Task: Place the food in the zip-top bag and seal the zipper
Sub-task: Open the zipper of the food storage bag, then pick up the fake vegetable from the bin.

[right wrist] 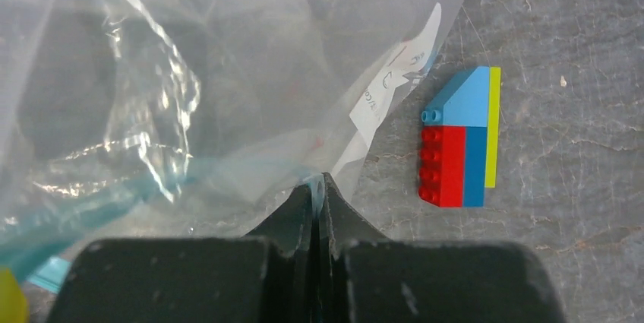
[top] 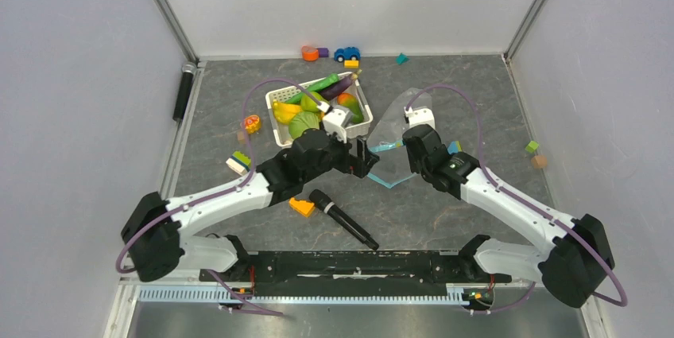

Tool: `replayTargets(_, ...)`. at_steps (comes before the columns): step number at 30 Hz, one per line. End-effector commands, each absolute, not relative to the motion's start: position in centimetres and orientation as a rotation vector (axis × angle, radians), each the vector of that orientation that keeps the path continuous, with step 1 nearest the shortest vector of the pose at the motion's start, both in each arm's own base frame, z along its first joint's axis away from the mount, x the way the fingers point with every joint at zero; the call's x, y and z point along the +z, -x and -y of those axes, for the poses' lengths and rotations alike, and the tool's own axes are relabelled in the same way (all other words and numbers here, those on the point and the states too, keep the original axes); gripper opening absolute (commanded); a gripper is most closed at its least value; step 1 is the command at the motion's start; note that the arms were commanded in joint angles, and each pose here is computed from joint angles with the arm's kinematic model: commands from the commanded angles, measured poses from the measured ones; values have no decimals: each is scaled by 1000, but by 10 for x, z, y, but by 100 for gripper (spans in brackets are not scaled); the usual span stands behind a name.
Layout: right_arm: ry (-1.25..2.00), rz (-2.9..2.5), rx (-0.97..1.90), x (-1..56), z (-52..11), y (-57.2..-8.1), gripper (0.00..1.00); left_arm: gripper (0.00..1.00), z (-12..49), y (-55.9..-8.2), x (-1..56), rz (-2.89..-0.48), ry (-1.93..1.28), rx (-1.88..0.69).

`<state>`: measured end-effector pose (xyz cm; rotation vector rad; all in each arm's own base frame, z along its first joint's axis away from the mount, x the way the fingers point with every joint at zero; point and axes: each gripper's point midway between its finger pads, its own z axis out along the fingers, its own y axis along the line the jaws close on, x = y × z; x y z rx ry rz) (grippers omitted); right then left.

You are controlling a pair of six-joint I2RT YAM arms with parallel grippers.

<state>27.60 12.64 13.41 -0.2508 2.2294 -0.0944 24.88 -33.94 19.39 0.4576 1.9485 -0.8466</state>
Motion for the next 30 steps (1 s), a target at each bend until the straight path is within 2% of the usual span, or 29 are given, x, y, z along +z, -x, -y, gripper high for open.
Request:
replayTargets(1, 171, -2286, -117, 137, -123, -282, 0, 100, 298, -277, 234, -1818, -292, -644)
replayTargets(5, 173, -2328, -82, 130, -131, -288, 0, 100, 260, -299, 228, -1872, -126, -468)
replayTargets(14, 149, -2299, -47, 152, -146, -307, 0, 100, 200, -344, 197, -1962, 101, -315)
replayTargets(23, 29, -2274, -21, 160, -145, -312, 0, 100, 158, -379, 167, -2005, 346, -220)
replayTargets(30, 25, -2210, 36, 166, -146, -310, 0, 99, 154, -413, 149, -2045, 410, -279)
